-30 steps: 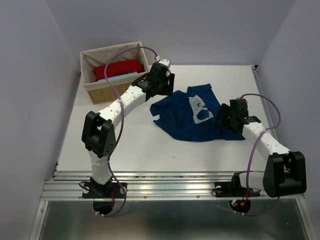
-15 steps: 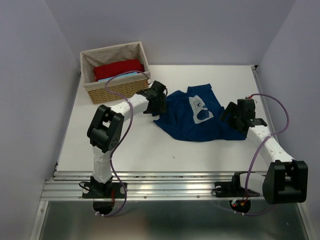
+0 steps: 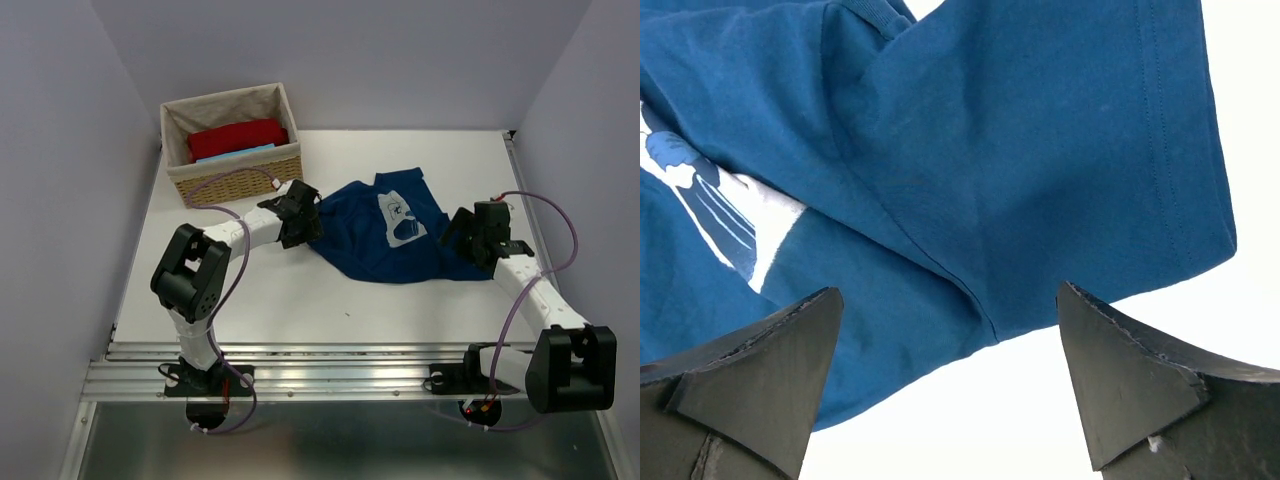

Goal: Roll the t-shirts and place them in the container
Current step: Flatten out the T-shirt at the center of the board.

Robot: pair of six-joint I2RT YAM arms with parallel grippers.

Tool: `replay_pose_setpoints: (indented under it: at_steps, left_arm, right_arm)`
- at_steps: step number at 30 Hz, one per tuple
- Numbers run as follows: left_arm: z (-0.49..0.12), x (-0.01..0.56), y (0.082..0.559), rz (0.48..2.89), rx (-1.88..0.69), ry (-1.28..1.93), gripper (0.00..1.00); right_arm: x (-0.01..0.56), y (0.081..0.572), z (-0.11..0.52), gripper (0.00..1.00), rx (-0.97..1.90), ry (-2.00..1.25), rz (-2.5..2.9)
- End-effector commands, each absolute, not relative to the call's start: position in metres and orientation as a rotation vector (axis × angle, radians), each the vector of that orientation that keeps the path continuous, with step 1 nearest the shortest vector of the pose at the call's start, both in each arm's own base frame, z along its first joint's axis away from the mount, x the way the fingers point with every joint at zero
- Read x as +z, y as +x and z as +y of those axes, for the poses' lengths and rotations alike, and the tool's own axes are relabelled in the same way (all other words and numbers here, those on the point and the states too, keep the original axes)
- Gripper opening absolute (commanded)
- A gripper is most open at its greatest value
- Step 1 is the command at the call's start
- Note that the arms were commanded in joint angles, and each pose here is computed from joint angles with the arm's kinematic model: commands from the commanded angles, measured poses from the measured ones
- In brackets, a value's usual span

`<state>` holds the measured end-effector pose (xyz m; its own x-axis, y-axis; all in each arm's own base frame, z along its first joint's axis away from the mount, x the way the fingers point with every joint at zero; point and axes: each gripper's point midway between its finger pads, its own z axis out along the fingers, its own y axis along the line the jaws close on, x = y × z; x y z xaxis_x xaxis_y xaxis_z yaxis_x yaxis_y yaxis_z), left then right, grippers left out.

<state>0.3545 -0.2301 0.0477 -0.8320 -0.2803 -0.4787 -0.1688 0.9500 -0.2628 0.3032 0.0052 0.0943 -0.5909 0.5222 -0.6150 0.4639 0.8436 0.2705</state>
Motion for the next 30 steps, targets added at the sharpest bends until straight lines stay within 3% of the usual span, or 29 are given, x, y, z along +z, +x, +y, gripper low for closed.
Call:
replay_pose_setpoints:
  at_steps: [1,9,12,14,15,22,30]
  left_arm:
    - [-0.248,0.064,0.358,2.516,-0.457,-0.412,0.68]
    - [-0.255,0.049,0.362,2.547,-0.46,-0.407,0.59]
    - [-0.262,0.053,0.364,2.543,-0.499,-0.385,0.41]
    - [-0.265,0.055,0.365,2.54,-0.518,-0.335,0.02]
    - [-0.265,0.058,0.366,2.537,-0.517,-0.327,0.0]
    - [-0.227,0.116,0.375,2.379,-0.524,-0.402,0.0]
    - [-0.156,0.163,0.38,2.263,-0.496,-0.45,0.0]
  right_arm:
    - [0.103,0.305,0.002,0.94,0.103,0.706,2.262]
    - [0.1,0.303,0.003,0.94,0.112,0.722,2.266]
    - [0.098,0.301,0.0,0.98,0.093,0.744,2.26]
    - [0.094,0.299,-0.006,1.0,0.055,0.779,2.25]
    - [0.093,0.298,-0.007,1.0,0.049,0.804,2.243]
    - [0.076,0.291,-0.03,1.0,0.017,0.988,2.225]
    - [0.079,0.293,-0.028,1.0,0.076,0.943,2.211]
